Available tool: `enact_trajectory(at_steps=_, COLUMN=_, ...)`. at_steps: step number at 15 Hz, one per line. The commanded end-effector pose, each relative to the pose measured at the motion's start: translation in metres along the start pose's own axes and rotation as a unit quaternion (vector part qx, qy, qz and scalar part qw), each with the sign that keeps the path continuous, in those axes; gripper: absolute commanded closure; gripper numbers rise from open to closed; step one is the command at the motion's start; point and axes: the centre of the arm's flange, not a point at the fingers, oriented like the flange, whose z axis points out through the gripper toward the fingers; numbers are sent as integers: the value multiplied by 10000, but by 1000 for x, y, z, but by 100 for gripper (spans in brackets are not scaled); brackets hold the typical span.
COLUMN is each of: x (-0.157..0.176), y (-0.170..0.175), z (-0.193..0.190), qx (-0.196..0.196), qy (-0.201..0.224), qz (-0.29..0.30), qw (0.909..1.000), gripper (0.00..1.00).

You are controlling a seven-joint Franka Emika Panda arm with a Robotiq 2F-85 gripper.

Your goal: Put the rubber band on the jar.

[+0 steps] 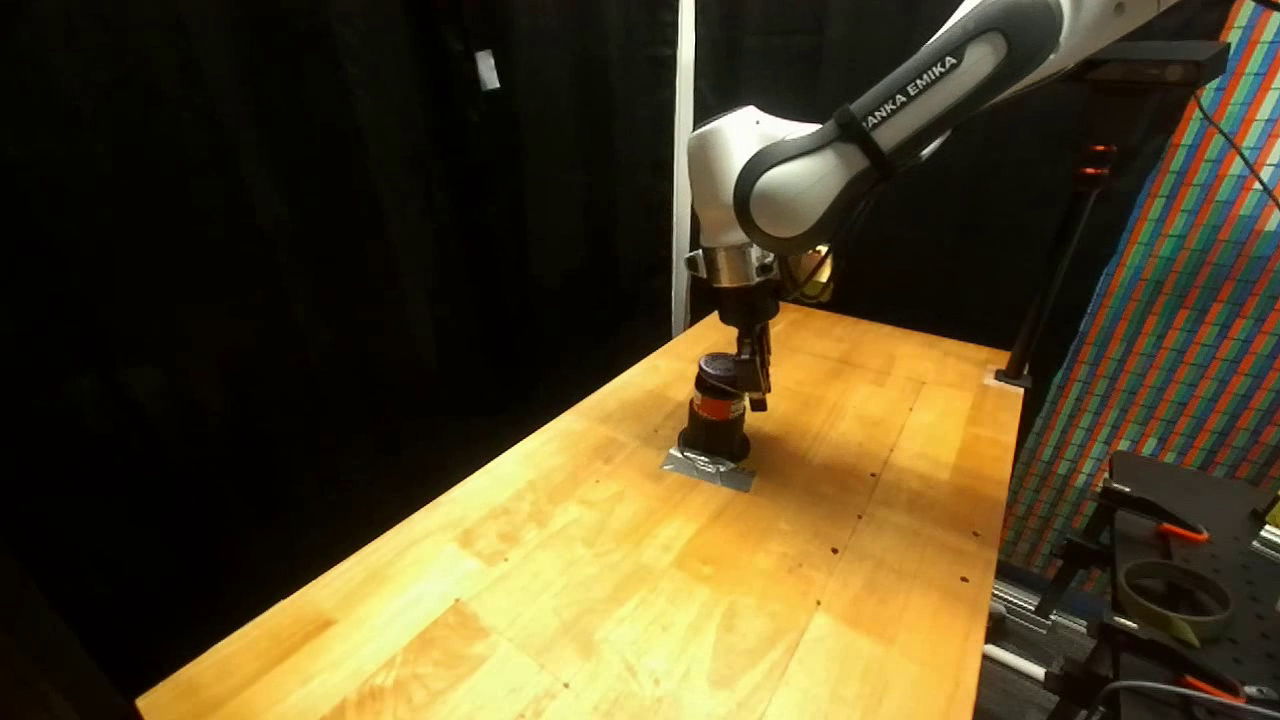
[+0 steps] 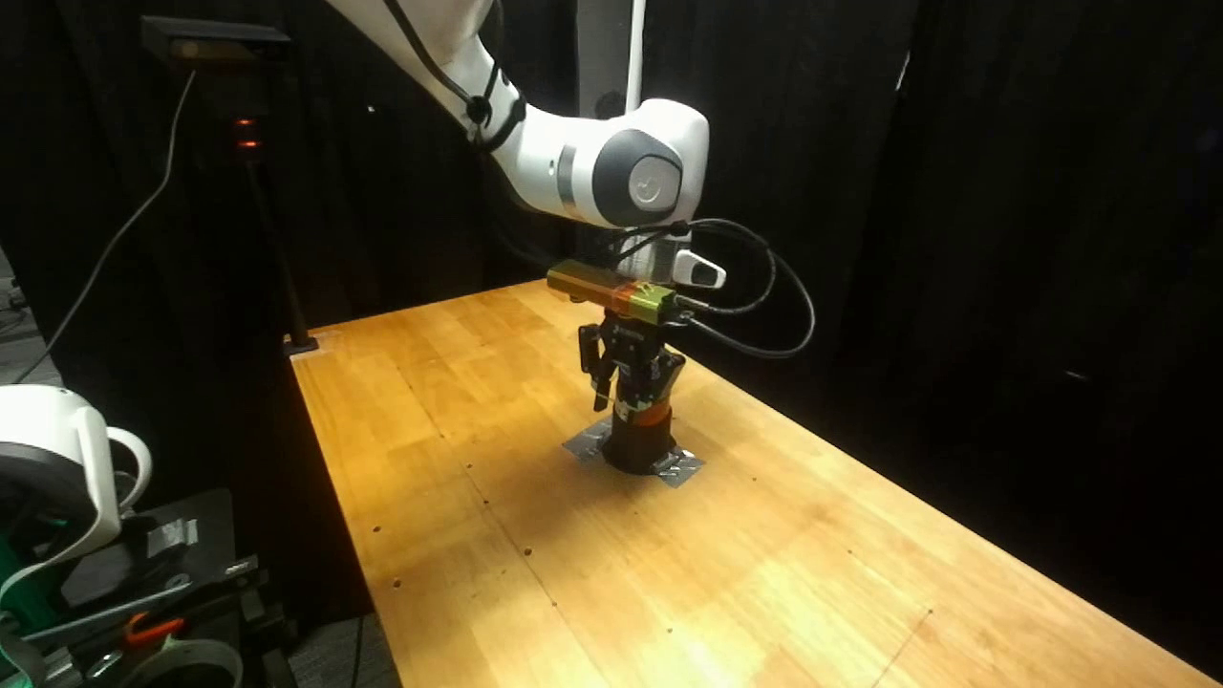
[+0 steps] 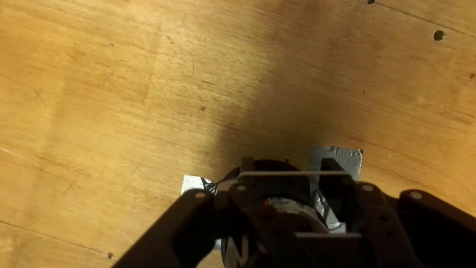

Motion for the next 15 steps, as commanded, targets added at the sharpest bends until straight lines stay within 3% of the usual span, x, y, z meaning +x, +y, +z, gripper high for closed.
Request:
enact_trajectory(at_steps=1, x=-70, y=-13, z=16, qx=-226, qy=474, qz=204, qw=9984, gripper=78)
enact_trajectory(at_steps=4, x=-88, y=-18, z=25, qx=-301, qy=956, qz=361, qw=9943, gripper=84)
enact_trajectory(at_steps=8, x=-114, y=-24, z=42, qx=-383, qy=1762, qz=538, qw=9821, gripper=78)
enact_trajectory(at_steps=15, x=-157, y=-28, z=70, qx=-606, qy=3369, qz=557, qw=9379, gripper=79)
